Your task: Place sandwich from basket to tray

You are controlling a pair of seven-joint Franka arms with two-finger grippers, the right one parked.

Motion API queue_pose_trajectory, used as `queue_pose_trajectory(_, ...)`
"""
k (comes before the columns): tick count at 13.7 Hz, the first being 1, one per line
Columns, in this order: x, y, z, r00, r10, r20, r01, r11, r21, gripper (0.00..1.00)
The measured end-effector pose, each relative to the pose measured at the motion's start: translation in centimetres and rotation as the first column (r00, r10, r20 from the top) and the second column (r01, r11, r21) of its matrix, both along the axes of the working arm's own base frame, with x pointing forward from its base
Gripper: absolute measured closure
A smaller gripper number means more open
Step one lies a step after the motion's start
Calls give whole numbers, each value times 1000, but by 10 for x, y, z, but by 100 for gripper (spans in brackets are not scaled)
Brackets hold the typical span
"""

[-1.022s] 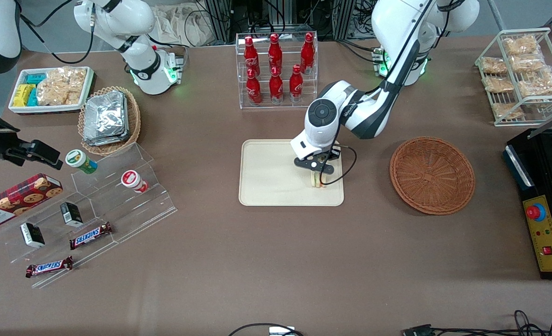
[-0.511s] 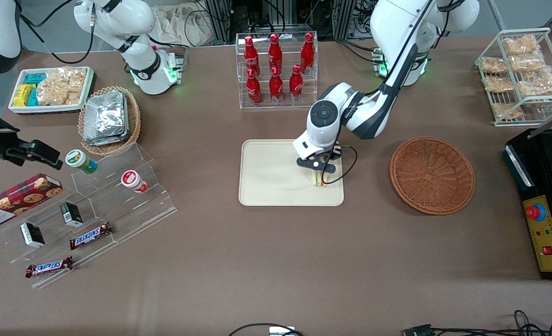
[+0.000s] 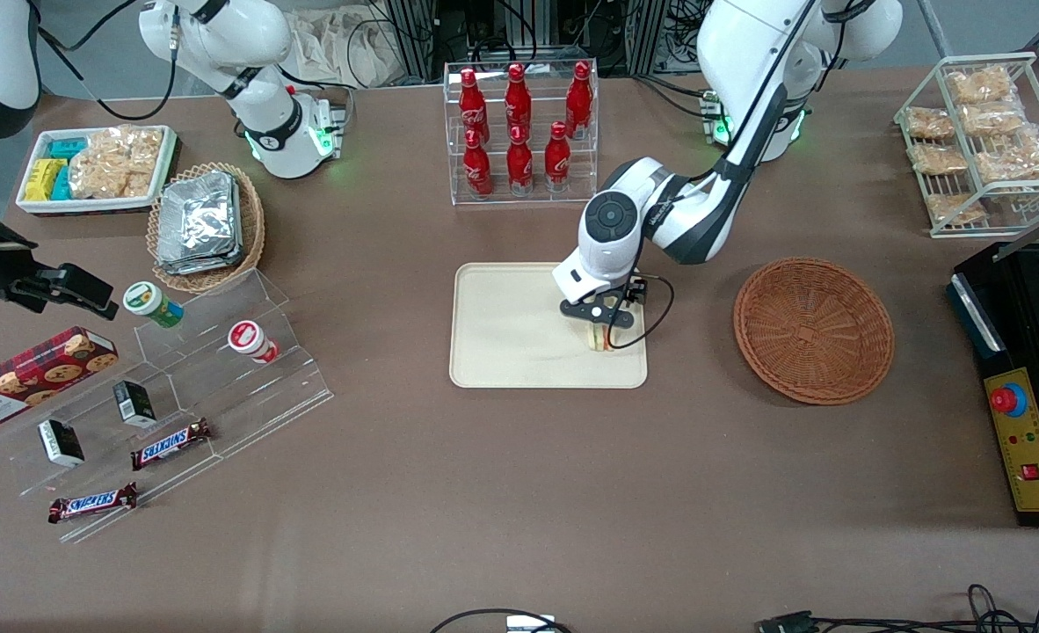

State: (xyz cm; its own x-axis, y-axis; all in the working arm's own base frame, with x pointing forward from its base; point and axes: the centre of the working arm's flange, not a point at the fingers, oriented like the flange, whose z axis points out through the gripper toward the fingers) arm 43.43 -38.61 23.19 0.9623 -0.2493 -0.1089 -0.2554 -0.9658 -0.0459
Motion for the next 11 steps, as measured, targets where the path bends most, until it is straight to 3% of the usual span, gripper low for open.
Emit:
queue_pose_trajectory(2, 11, 2, 23, 1000, 19, 0, -19, 1000, 11, 0)
queue_pose_trajectory(5, 45, 24, 74, 991, 128, 28, -128, 991, 26, 0)
queue_pose_trajectory(11, 121, 105, 166, 942, 325, 87, -329, 943, 44, 0)
